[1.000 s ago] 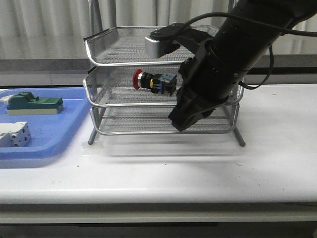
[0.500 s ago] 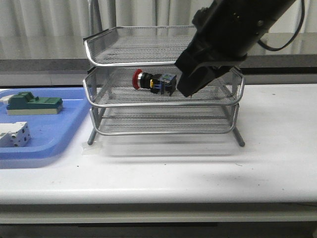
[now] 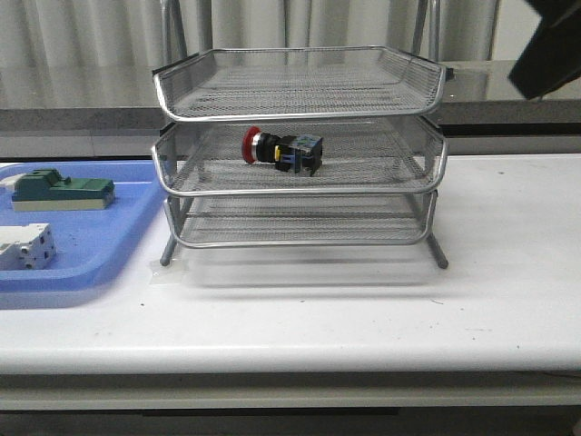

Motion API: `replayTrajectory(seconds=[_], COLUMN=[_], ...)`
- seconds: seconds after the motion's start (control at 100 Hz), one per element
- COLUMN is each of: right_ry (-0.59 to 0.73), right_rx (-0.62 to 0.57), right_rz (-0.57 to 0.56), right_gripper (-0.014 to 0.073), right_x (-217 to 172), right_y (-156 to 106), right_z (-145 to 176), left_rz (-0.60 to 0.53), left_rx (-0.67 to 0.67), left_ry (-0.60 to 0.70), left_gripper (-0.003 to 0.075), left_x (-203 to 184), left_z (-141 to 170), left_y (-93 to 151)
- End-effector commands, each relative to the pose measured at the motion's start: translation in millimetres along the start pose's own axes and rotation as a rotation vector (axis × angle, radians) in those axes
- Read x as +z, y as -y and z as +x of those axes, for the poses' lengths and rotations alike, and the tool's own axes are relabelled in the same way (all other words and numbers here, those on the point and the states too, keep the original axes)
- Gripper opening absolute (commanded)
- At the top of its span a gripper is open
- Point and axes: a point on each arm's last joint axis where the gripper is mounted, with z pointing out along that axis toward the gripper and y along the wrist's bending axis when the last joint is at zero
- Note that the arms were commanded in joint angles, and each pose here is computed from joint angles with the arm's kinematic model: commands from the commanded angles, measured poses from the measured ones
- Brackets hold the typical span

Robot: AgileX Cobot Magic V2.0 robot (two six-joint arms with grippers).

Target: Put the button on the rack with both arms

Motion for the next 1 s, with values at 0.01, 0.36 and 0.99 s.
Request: replayTrajectory(seconds=[0.01, 0.36, 0.99], right_ry=[0.12, 0.229, 0.234], right_rx=[0.038, 0.198, 0.257], right_rz=[0.061, 0.22, 0.305], right_gripper=[-0.0058, -0.0058, -0.0058], right_x=[-29, -80, -103], right_y=[5, 9, 6], right_z=[0, 60, 98], left_rz=[-0.014, -0.014, -0.014], left_rx=[-0.023, -0.023, -0.023], left_ry=[0.098, 0.098, 0.098], left_gripper=[-0.002, -0.002, -0.002], left_x=[-1, -1, -1], left_z=[-15, -15, -15], left_y=[-1, -1, -1])
